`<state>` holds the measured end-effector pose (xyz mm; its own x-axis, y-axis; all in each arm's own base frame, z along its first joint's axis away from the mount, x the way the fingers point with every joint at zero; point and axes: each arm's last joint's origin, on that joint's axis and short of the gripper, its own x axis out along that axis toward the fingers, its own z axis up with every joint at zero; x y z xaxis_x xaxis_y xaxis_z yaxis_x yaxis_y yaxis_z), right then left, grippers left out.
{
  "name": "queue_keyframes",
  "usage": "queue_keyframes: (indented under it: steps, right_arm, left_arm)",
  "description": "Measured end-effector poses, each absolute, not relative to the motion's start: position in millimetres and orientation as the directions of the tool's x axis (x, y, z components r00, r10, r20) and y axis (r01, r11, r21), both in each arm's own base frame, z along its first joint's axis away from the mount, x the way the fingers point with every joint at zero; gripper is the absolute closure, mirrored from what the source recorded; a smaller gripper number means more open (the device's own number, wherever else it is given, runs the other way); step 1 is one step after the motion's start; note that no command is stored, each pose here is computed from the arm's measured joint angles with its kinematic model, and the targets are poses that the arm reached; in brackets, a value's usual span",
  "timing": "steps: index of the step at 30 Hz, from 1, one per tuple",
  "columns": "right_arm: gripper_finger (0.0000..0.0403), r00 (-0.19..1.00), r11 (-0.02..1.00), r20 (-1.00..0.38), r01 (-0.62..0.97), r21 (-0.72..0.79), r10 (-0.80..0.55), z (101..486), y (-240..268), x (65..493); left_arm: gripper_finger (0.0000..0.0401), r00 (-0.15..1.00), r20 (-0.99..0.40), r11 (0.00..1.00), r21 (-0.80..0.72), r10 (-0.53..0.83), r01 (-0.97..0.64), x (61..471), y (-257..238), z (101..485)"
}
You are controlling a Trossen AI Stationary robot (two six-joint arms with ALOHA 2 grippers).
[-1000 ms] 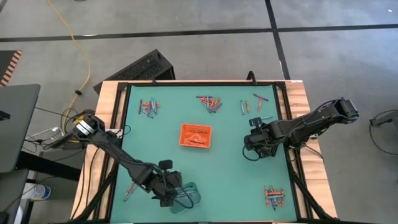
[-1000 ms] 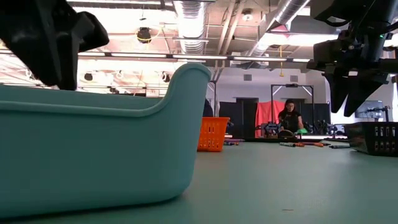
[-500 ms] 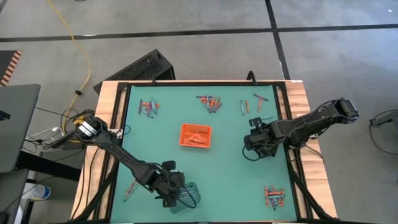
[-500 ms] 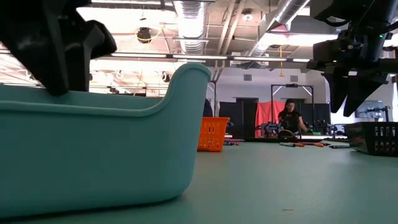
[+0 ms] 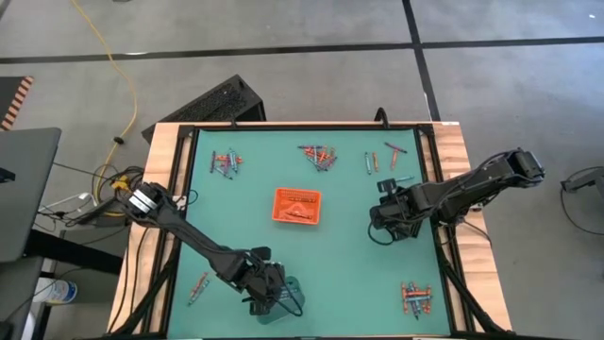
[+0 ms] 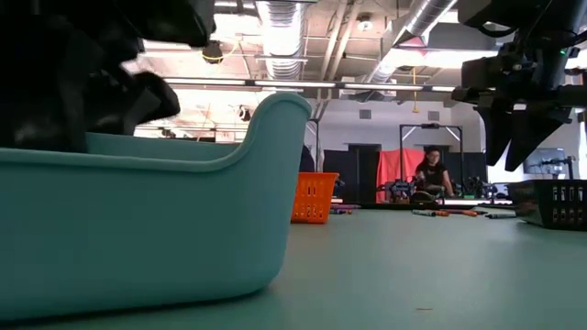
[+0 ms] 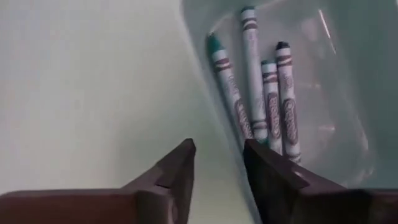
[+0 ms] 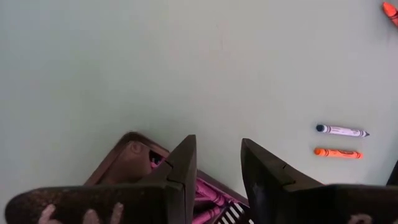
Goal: Sort crayons
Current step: Adjust the blue bin on the table
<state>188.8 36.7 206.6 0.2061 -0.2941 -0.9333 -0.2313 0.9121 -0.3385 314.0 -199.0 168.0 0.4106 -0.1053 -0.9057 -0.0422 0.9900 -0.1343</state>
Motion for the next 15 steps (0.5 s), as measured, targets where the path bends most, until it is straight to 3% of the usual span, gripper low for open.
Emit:
queue_keyframes:
  steps: [6,15]
  right_arm:
    - [0.0285,0.205,0.912,-0.933,-0.231,-0.339,-0.295,205.7,36.5,188.7]
    - [0.0285,0.209,0.912,-0.933,-0.23,-0.339,-0.294,205.8,36.6,188.9]
  left_arm:
    - [0.0339,0.445,-0.887,0.991,-0.135,-0.121,0.001,321.8,-197.9,166.1]
    - [0.0379,0.512,-0.843,0.986,-0.16,-0.164,0.053,333.9,-193.0,170.3]
